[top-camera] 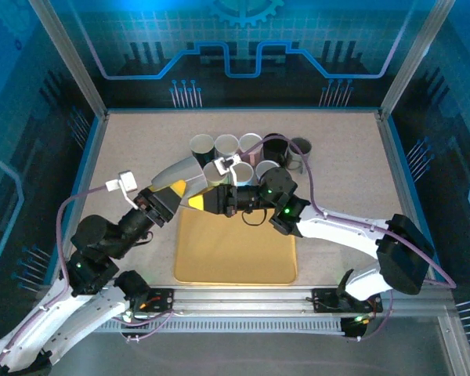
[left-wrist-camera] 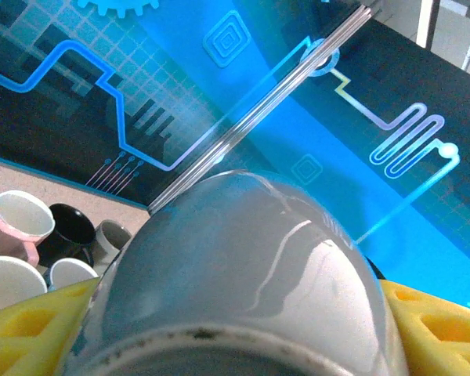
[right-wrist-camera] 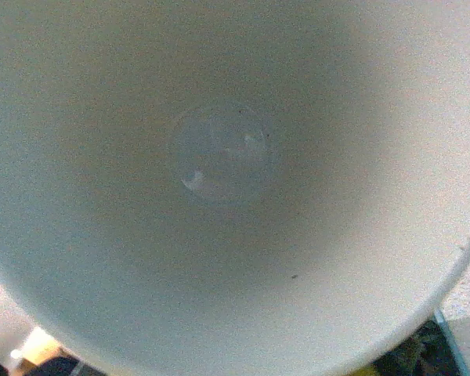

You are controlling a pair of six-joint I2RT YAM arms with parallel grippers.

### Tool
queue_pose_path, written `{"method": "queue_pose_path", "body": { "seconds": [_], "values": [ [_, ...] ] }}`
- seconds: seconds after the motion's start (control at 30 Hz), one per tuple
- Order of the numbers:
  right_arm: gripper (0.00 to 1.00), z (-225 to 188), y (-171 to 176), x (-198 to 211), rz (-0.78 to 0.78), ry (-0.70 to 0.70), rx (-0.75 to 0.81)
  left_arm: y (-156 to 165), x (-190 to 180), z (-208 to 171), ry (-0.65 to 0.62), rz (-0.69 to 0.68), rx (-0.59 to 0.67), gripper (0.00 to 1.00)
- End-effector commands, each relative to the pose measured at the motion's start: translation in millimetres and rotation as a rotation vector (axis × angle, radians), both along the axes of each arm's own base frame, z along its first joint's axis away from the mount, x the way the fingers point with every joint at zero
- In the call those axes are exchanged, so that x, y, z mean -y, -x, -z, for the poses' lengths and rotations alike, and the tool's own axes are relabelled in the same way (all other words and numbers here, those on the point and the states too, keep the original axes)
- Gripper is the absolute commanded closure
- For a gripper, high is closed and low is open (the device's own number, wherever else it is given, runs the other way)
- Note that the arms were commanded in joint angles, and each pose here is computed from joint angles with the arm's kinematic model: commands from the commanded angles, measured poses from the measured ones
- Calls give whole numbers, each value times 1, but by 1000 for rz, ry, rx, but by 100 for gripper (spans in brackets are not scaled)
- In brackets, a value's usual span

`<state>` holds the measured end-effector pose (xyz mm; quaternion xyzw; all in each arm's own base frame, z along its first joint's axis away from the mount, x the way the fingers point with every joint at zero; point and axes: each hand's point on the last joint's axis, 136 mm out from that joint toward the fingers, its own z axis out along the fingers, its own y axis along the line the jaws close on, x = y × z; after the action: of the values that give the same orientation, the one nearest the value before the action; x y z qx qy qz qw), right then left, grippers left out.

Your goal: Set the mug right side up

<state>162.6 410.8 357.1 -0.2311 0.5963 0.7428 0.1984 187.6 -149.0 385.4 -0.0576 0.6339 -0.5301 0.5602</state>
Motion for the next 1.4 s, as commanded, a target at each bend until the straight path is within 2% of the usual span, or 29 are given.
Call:
{"method": "queue_pose_path", "body": {
  "seconds": [0.0,0.13,0.2,0.3,0.43,0.57,0.67,0.77,0.87,0.97,1.13,1.37],
  "values": [
    [100,-19,-7,6,51,-72,27,9,0,-16,23,23,77,37],
    [100,-15,-12,19,102,-33,40,4,-4,-2,-19,-15,44,1],
    [100,-13,-15,30,140,0,59,4,-3,4,-53,-12,31,1],
    [100,-4,-24,60,253,122,108,6,-2,14,-128,-2,-8,1],
    [100,29,-44,127,532,516,287,9,1,30,-260,23,-81,1],
    [100,51,-61,201,735,881,460,14,12,49,-417,108,-147,1],
    [100,67,-75,243,836,1106,534,19,19,60,-503,165,-159,1],
    [100,81,-91,273,921,1265,552,23,19,65,-545,185,-141,1],
    [100,94,-109,291,974,1335,532,22,12,72,-571,155,-127,1],
    [100,113,-128,303,994,1368,450,21,7,80,-595,129,-114,1],
    [100,155,-157,310,970,1409,303,20,3,91,-627,106,-111,1],
    [100,206,-179,319,942,1508,208,20,-3,90,-634,82,-81,1]
  ]
}}
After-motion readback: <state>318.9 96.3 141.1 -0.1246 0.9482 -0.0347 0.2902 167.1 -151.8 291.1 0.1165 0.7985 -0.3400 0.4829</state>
